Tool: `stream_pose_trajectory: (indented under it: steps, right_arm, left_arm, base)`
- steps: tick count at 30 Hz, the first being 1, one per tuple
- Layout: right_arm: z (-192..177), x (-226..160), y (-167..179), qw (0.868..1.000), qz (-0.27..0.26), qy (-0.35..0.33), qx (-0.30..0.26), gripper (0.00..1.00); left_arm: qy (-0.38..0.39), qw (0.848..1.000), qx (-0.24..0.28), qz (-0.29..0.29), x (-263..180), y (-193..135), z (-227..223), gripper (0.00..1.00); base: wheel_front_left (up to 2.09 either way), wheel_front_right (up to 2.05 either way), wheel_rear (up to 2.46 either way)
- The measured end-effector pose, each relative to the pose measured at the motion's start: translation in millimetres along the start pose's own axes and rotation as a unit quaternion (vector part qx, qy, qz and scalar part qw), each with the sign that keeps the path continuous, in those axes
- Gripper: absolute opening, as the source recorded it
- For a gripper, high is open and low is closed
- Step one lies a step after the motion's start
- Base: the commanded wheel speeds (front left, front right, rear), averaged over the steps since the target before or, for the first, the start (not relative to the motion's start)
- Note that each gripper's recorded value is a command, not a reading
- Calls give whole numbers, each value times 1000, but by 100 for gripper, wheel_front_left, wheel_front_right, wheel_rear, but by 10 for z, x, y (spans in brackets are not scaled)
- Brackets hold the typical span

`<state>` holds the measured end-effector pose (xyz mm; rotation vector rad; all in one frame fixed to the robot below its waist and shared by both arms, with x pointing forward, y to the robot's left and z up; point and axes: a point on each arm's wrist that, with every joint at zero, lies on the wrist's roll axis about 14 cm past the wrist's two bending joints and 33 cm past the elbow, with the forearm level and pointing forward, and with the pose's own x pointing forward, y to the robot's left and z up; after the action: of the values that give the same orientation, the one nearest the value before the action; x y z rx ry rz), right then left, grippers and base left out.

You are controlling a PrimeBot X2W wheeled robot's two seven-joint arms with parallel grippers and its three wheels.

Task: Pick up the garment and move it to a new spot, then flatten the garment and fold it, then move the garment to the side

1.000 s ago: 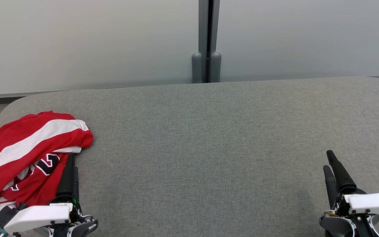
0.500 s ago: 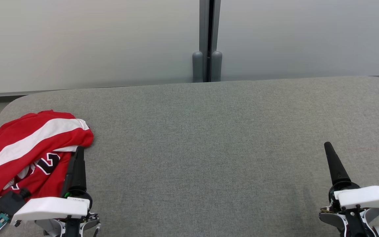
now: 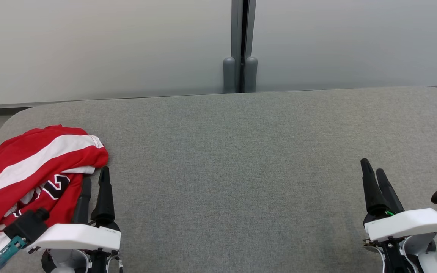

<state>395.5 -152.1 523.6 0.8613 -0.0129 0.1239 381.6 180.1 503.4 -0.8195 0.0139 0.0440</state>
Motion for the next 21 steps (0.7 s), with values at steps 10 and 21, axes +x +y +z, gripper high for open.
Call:
stream_pose_trajectory:
  steps: [10, 21]
  right_arm:
    - [-2, 24, 49, 995, 12, -3, -94, 100]
    - [-116, 36, 149, 986, 35, 9, -160, 100]
  left_arm:
    - [-6, 997, 71, -3, 5, -40, -14, 100]
    - [-18, 990, 137, -20, -2, -139, 2, 100]
  base:
    - [0, 0, 0]
    - [0, 0, 0]
